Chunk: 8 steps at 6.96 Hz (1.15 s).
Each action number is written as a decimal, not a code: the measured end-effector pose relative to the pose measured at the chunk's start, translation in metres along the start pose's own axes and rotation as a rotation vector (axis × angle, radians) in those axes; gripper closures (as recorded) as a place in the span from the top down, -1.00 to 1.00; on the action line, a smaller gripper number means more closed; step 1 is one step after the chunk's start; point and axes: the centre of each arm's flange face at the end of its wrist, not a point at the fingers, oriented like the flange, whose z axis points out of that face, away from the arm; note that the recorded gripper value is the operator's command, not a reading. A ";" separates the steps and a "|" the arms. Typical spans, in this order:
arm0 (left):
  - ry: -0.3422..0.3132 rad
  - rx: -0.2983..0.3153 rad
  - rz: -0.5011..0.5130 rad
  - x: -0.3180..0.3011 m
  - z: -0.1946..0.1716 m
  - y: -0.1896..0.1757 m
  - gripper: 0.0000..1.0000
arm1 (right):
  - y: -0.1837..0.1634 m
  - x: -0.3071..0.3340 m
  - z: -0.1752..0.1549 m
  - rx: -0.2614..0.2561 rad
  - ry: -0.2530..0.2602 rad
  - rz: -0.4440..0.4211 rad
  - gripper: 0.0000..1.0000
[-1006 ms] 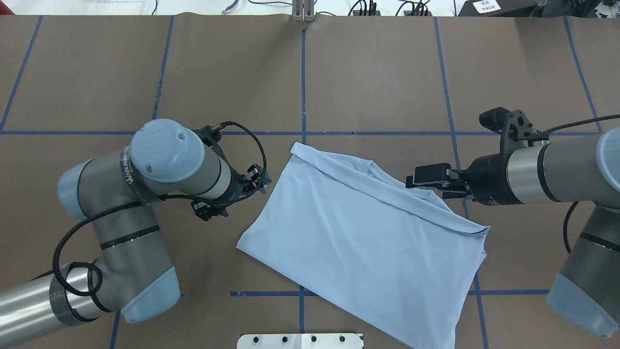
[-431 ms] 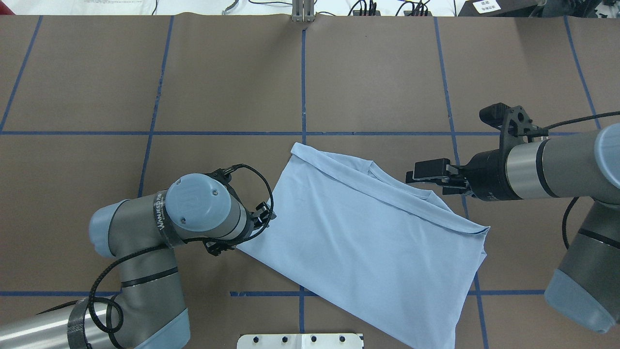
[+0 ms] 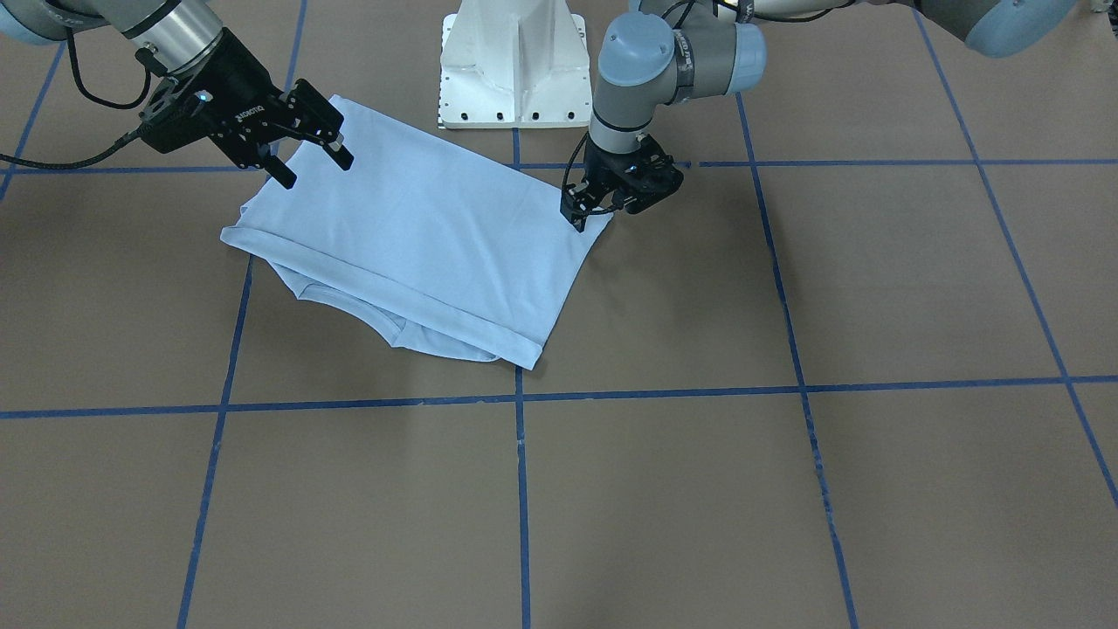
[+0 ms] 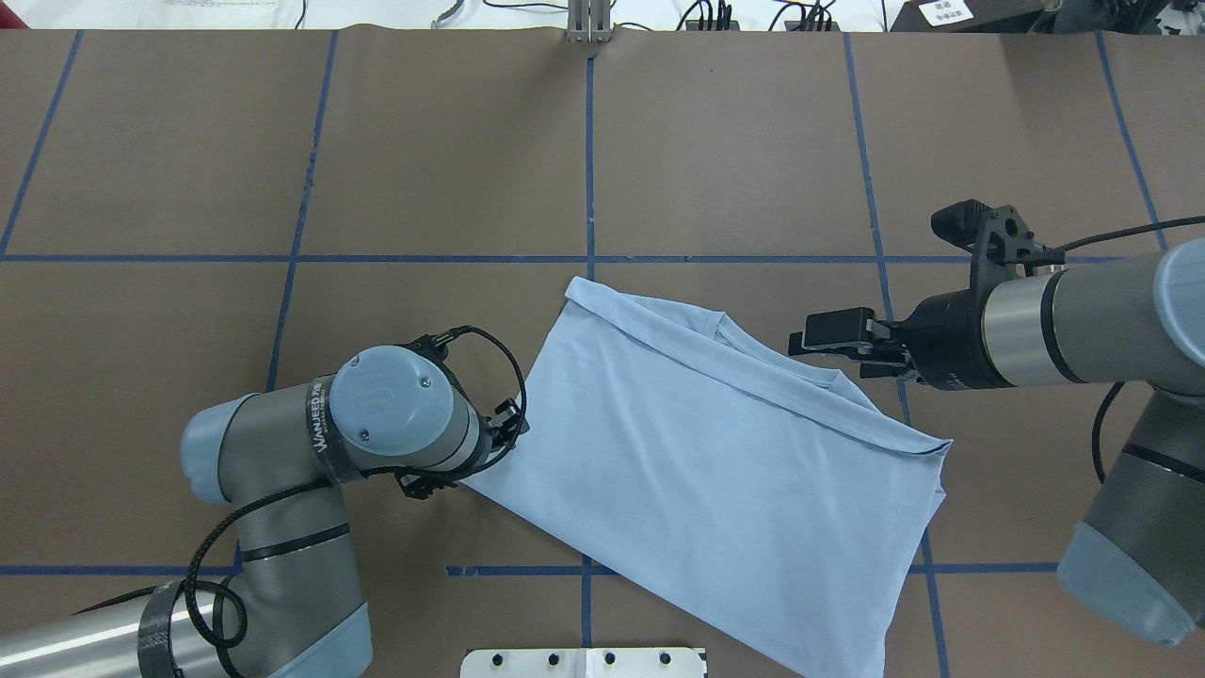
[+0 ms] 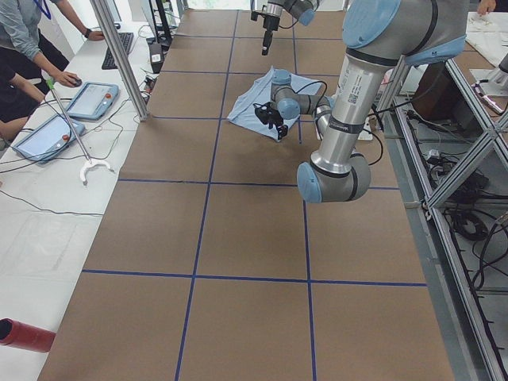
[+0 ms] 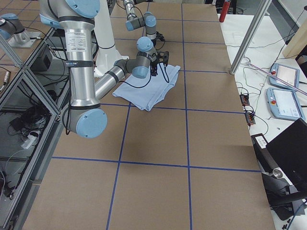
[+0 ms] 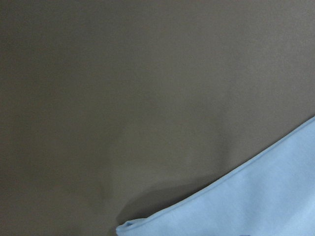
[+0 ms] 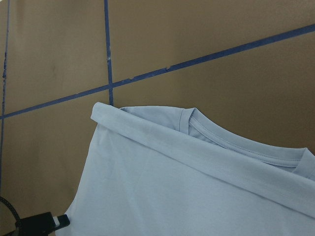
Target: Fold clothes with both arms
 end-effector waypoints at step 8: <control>-0.028 -0.009 0.013 -0.008 0.013 0.012 -1.00 | 0.000 0.001 0.001 -0.002 0.002 0.001 1.00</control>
